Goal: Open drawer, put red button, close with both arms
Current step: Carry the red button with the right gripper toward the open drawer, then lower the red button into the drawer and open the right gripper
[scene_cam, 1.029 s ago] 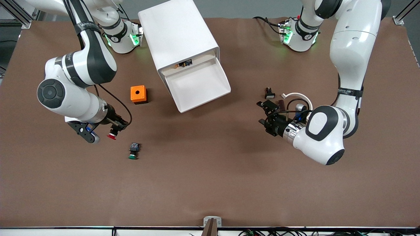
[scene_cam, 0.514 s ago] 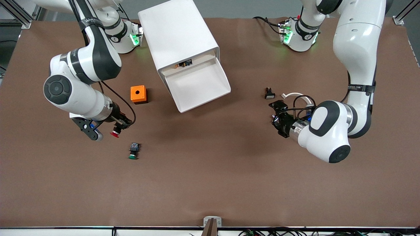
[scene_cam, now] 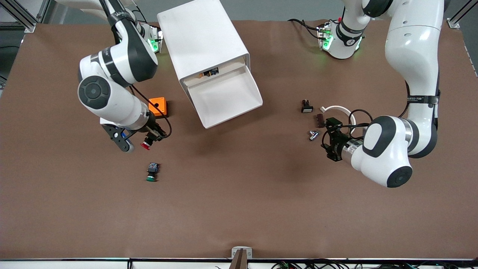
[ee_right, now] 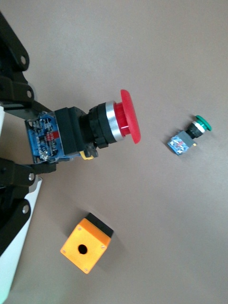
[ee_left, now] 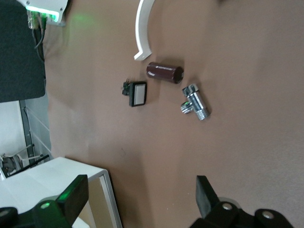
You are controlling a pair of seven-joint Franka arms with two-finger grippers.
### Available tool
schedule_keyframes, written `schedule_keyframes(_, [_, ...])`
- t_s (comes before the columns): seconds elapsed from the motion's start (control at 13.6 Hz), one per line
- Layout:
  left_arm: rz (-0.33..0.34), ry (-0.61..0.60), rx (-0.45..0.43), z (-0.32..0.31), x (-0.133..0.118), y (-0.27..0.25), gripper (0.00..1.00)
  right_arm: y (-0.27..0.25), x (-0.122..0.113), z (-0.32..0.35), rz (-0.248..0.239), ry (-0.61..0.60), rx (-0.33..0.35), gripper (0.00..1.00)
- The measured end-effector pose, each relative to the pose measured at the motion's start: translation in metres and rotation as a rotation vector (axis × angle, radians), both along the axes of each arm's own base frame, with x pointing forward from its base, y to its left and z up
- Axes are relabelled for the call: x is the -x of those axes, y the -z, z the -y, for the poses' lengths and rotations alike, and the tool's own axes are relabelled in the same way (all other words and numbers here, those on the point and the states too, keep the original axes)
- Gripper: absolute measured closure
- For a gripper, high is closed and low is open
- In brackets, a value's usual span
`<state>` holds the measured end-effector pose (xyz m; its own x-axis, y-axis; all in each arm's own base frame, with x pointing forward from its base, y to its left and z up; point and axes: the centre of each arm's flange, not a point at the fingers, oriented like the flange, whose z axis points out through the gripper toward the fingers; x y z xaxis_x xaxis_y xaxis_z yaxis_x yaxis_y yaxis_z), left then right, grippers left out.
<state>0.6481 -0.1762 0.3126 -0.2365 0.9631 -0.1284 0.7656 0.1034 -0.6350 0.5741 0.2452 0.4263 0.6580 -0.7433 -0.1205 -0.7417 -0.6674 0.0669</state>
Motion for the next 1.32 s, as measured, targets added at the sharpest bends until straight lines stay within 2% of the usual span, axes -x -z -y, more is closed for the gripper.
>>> schedule_keyframes(0.73, [0.157, 0.245, 0.185, 0.028, -0.004, -0.003, 0.00, -0.001, 0.034, -0.066, -0.014, 0.099, 0.018, 0.60])
schedule_keyframes(1.03, [0.238, 0.321, 0.238, 0.034, -0.009, -0.018, 0.00, -0.002, 0.057, -0.109, 0.002, 0.167, 0.020, 0.60])
schedule_keyframes(1.18, [0.271, 0.327, 0.242, 0.036, -0.012, -0.021, 0.00, -0.002, 0.073, -0.135, 0.018, 0.201, 0.014, 0.60])
schedule_keyframes(1.32, [0.332, 0.315, 0.238, 0.036, -0.020, -0.024, 0.00, -0.002, 0.089, -0.158, 0.028, 0.228, 0.009, 0.60])
